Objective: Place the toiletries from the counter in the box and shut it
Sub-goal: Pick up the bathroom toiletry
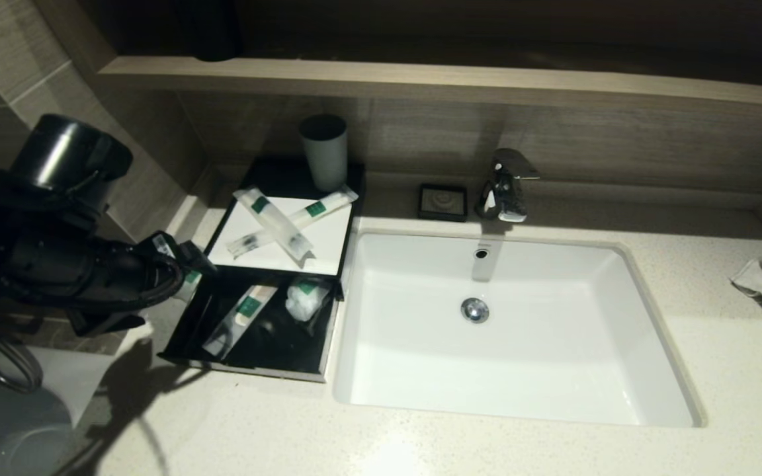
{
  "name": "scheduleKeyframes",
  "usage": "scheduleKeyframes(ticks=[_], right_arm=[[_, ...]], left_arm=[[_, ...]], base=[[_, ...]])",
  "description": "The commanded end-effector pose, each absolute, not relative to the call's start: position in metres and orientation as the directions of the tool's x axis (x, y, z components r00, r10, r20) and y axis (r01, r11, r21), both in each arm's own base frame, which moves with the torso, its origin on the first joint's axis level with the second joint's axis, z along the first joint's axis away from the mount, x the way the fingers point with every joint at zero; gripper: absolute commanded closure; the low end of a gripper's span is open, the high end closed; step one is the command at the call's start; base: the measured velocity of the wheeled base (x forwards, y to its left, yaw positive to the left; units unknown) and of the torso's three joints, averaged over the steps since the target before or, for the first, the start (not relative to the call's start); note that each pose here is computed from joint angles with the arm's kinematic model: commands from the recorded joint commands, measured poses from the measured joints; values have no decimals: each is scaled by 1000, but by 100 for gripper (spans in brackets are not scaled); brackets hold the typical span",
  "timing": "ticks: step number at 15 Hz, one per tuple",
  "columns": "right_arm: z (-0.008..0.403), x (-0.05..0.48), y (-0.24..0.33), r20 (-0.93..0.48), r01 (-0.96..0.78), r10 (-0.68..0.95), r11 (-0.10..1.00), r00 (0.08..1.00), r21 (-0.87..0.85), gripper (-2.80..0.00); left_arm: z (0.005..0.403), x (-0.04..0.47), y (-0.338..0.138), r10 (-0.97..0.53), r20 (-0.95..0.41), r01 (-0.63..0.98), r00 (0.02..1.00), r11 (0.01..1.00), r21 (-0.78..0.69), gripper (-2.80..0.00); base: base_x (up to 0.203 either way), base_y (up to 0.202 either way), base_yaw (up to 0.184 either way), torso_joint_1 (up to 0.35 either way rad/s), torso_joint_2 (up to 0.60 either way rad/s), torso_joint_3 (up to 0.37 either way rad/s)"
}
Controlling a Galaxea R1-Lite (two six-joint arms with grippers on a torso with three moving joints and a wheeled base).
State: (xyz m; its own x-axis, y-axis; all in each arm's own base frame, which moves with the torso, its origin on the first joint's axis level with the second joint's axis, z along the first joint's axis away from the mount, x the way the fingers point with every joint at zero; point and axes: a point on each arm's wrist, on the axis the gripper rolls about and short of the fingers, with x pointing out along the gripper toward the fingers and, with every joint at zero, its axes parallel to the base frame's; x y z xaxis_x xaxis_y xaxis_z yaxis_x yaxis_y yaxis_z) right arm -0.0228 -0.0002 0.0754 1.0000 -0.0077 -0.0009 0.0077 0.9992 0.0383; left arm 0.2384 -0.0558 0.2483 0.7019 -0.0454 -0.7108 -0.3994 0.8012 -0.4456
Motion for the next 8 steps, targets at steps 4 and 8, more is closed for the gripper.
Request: scheduleKeyframes(ticks=[4,8], right_arm=[[75,-23,0,-2,8,-8,999,1000,38,0],[75,-23,0,-2,8,-8,999,1000,38,0]], left_arm=[[244,240,-57,-51,-727,-336,685,863,-378,-280],[257,223,-53,-101,-688,-201,718,917,-344,-280]], base=[[0,0,0,0,0,0],[0,0,0,0,0,0]])
